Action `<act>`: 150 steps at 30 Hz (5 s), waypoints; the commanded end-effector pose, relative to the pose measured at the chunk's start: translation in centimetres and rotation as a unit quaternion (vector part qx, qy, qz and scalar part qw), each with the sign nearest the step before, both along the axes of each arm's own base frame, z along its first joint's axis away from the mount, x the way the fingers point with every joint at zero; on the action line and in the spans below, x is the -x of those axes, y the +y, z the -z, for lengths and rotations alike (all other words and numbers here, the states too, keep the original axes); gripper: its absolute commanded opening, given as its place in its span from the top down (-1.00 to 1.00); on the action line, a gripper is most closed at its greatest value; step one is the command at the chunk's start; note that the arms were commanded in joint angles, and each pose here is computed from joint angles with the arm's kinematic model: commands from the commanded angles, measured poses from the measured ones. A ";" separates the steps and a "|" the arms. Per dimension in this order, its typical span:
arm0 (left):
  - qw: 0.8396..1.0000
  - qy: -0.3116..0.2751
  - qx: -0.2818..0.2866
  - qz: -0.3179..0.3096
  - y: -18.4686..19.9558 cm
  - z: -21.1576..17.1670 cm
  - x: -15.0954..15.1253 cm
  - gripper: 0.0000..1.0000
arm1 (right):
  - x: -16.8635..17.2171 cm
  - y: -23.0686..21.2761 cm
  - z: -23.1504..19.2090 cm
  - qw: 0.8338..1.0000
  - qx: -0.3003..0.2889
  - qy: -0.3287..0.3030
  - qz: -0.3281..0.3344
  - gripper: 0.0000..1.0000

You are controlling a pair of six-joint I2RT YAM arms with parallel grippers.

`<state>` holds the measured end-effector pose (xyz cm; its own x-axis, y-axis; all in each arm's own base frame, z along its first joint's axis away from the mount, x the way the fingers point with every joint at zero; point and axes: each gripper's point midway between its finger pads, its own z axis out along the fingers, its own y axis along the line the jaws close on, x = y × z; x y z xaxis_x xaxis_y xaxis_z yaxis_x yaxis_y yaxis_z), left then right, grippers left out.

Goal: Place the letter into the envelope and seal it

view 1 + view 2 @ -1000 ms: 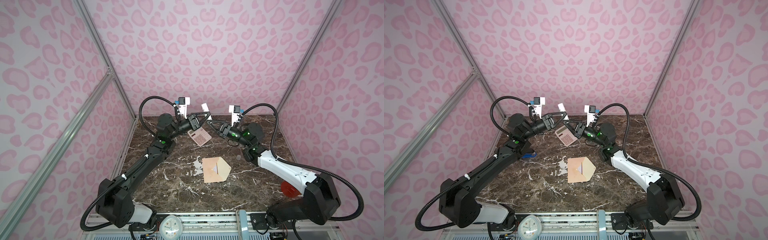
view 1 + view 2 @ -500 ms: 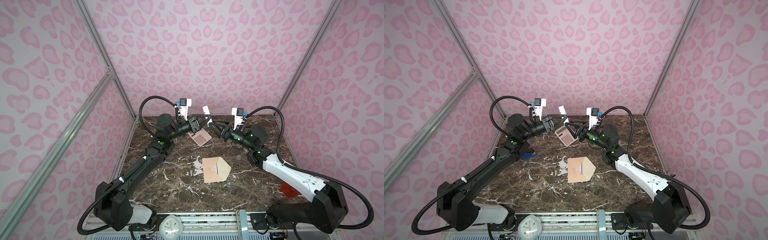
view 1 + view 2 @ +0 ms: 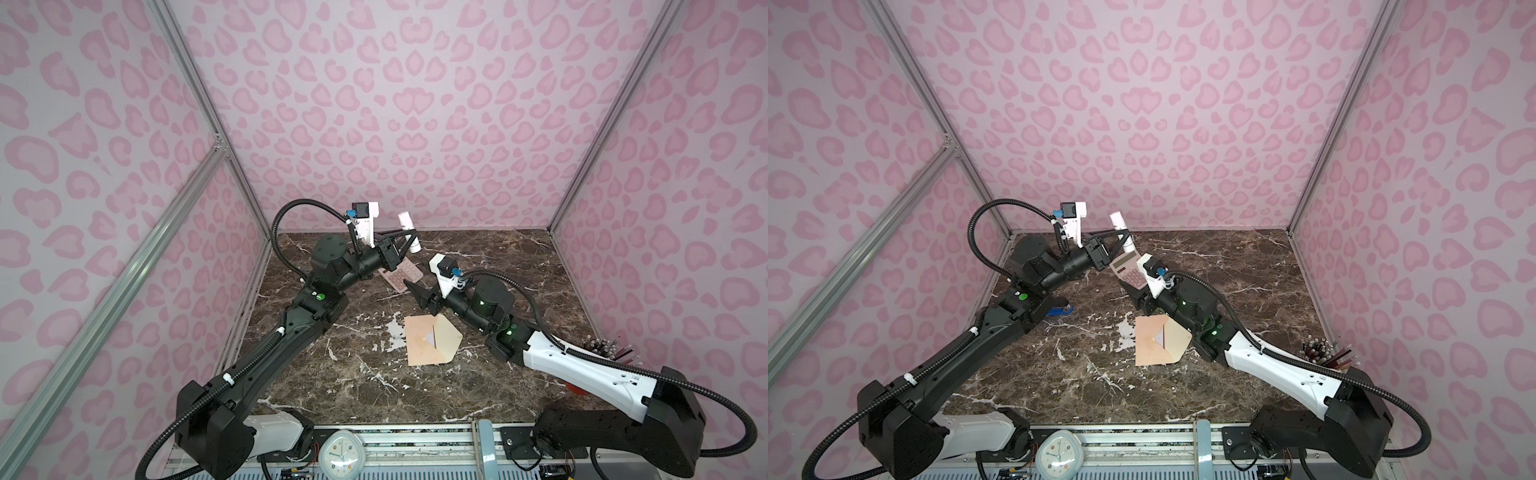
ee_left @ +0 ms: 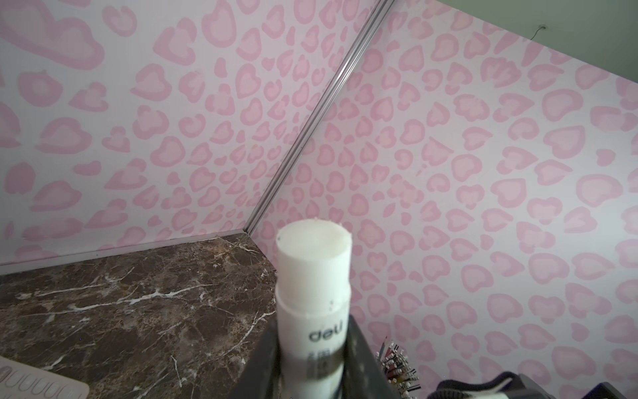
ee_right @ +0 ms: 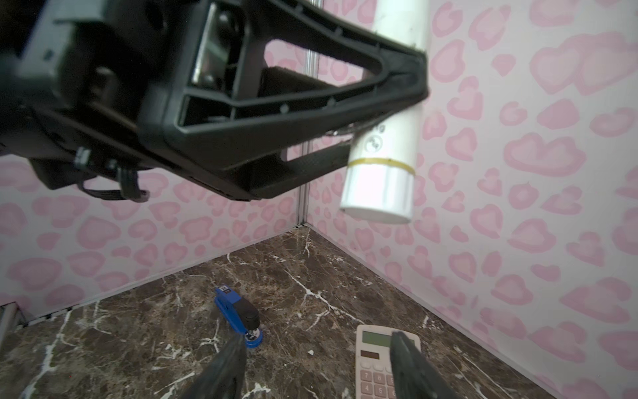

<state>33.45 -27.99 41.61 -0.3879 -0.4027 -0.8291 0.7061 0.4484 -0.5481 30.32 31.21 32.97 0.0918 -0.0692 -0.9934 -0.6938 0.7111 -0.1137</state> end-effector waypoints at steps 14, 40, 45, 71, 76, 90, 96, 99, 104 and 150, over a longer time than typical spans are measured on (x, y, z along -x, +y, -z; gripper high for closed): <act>0.998 -0.030 0.001 -0.046 0.9 -0.9 -0.8 0.92 | -2.8 1.1 -3.9 0.997 -0.042 -0.046 0.039 -0.14; 0.999 -0.023 0.000 -0.047 1.0 -0.5 -0.7 0.92 | -3.4 2.4 -4.9 0.997 -0.044 -0.056 0.039 0.29; 0.999 -0.023 0.000 -0.048 1.1 -0.4 -0.6 0.92 | -3.2 2.4 -4.9 0.997 -0.041 -0.056 0.038 0.43; 0.999 0.003 0.002 0.050 -0.4 1.4 0.4 0.91 | -1.3 0.8 -8.0 0.976 -0.179 0.089 -0.089 0.71; 0.996 0.003 0.008 0.087 -0.6 1.6 1.0 0.91 | -1.3 -0.4 -8.7 0.944 -0.254 0.146 -0.149 0.73; 0.992 0.003 0.021 0.125 -0.6 1.5 2.1 0.91 | -1.2 -0.2 -8.3 0.848 -0.353 0.283 -0.274 0.76; 0.993 0.000 0.017 0.121 -0.4 1.3 2.2 0.92 | -1.2 0.4 -7.8 0.835 -0.349 0.312 -0.289 0.73; 0.993 0.002 0.017 0.113 -0.2 1.4 1.9 0.91 | -0.9 0.6 -7.3 0.845 -0.329 0.305 -0.292 0.55; 0.998 0.005 0.033 0.061 1.0 0.6 0.8 0.92 | -0.2 0.2 -4.9 0.914 -0.230 0.233 -0.239 -0.05; 0.963 0.224 0.111 0.104 -2.5 3.5 0.8 0.92 | -3.8 0.6 -5.4 0.992 -0.105 -0.061 0.046 0.14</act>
